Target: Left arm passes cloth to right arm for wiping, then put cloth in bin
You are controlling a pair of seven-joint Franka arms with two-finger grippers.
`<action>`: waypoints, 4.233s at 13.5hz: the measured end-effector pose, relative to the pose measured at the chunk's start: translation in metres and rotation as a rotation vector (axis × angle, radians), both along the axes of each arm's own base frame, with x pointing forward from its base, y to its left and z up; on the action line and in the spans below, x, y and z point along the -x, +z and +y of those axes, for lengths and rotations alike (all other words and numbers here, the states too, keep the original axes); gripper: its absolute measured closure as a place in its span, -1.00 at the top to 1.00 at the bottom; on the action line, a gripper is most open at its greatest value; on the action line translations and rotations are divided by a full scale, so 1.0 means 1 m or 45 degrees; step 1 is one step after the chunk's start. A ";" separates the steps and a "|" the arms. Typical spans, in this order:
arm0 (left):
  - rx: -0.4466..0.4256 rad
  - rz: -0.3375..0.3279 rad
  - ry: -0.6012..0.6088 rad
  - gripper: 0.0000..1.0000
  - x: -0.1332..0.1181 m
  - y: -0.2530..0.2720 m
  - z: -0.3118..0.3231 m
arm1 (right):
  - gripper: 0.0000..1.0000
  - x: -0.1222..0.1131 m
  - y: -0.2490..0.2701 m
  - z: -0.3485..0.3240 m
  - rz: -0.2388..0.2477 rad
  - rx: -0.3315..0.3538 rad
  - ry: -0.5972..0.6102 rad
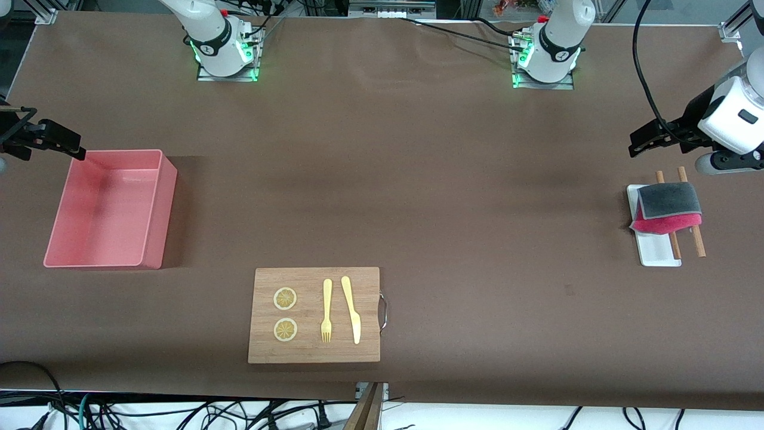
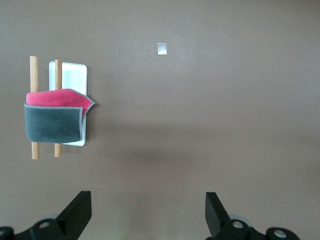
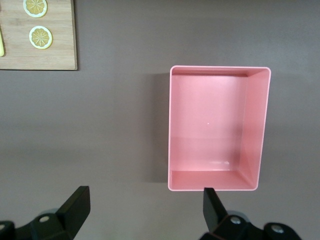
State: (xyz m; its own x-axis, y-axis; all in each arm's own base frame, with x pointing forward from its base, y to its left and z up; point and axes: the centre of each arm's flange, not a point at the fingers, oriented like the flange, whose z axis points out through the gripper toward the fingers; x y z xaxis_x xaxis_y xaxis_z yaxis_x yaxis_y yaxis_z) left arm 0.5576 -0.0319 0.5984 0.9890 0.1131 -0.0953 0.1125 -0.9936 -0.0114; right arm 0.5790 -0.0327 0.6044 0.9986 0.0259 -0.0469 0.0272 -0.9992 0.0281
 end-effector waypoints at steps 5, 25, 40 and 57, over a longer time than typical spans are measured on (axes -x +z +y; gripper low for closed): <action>0.002 -0.010 -0.044 1.00 0.003 0.004 -0.019 | 1.00 -0.002 0.001 0.000 -0.019 0.001 0.001; 0.002 -0.010 -0.031 1.00 0.002 0.004 -0.013 | 1.00 -0.002 0.001 0.000 -0.022 0.001 0.001; 0.002 -0.034 0.018 1.00 -0.003 0.003 0.008 | 1.00 -0.002 0.001 0.000 -0.022 0.001 0.001; 0.090 -0.006 0.016 1.00 0.003 -0.215 0.303 | 1.00 -0.004 -0.002 0.003 -0.017 -0.004 0.008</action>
State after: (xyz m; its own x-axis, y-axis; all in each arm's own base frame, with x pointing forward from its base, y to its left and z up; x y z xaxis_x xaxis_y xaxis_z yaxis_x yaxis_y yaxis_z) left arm 0.5543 0.2707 0.3839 0.9880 0.1185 -0.0991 0.1248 -0.9904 0.0597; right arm 0.5829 -0.0292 0.6025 0.9989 0.0322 -0.0338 0.0331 -0.9991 0.0257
